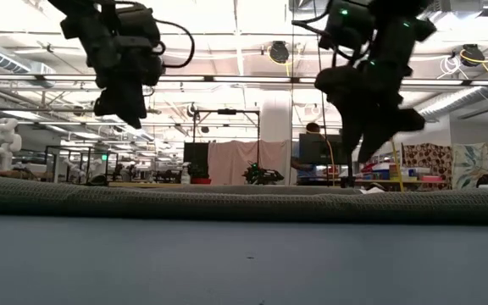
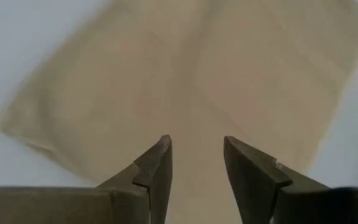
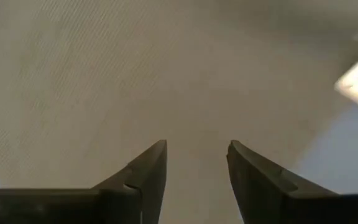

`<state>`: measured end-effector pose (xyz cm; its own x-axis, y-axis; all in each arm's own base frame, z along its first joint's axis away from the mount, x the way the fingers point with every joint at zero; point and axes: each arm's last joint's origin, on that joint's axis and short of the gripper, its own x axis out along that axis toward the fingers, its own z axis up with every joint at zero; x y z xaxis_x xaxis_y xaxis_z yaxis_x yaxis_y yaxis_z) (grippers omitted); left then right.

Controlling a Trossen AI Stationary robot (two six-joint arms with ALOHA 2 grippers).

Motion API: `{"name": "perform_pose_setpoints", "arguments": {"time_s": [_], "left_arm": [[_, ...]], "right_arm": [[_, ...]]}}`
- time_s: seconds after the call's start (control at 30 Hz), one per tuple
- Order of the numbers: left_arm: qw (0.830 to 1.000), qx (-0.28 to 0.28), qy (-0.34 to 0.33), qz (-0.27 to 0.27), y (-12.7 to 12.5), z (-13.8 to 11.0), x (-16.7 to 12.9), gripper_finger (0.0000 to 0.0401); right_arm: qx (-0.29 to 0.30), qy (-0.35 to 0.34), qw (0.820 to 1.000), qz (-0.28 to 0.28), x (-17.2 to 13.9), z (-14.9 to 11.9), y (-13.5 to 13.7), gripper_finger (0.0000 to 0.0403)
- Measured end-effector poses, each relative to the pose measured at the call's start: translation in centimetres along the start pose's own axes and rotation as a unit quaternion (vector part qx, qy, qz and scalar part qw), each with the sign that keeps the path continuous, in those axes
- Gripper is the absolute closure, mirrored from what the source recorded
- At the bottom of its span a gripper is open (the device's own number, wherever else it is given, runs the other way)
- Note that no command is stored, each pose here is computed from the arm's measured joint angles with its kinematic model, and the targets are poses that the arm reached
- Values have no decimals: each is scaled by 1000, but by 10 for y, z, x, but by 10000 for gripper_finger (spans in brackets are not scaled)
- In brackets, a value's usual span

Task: Roll towel
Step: Roll the gray towel

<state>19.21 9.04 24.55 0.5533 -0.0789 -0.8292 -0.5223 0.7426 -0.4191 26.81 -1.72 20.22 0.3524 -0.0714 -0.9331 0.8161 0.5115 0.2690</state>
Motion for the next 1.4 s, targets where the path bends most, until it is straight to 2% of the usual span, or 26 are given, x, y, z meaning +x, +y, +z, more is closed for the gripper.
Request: {"name": "perform_pose_setpoints", "arguments": {"time_s": [0.17, 0.3, 0.43, 0.57, 0.87, 1.0, 1.17, 1.3, 1.4], "left_arm": [[999, 32, -2, 0, -28, -9, 10, 253], [999, 23, -31, -31, -43, -17, 26, 253], [997, -10, -52, -64, -55, -28, 41, 253], [995, -25, -63, -67, -70, -39, 45, 253], [996, -21, -53, -73, -102, -70, 47, 253], [996, -21, -73, -54, -111, -82, 48, 253], [997, 16, -73, -2, -116, -93, 67, 253], [998, 40, -23, 45, -112, -101, 94, 253], [994, 48, 44, 90, -105, -113, 115, 253]], "right_arm": [[6, -8, 998, 65, 21, -33, 9, 271], [9, -19, 998, 52, 34, -53, 0, 284], [2, -6, 999, 32, 42, -66, -10, 294], [-8, -4, 999, 34, 43, -71, -11, 301], [-38, -43, 987, 147, 37, -74, 14, 309], [-45, -60, 987, 139, 37, -78, 16, 310], [-49, -74, 990, 106, 50, -82, 14, 310], [-52, -65, 992, 92, 62, -85, 14, 310], [-36, -54, 994, 85, 70, -87, 15, 310]]}}
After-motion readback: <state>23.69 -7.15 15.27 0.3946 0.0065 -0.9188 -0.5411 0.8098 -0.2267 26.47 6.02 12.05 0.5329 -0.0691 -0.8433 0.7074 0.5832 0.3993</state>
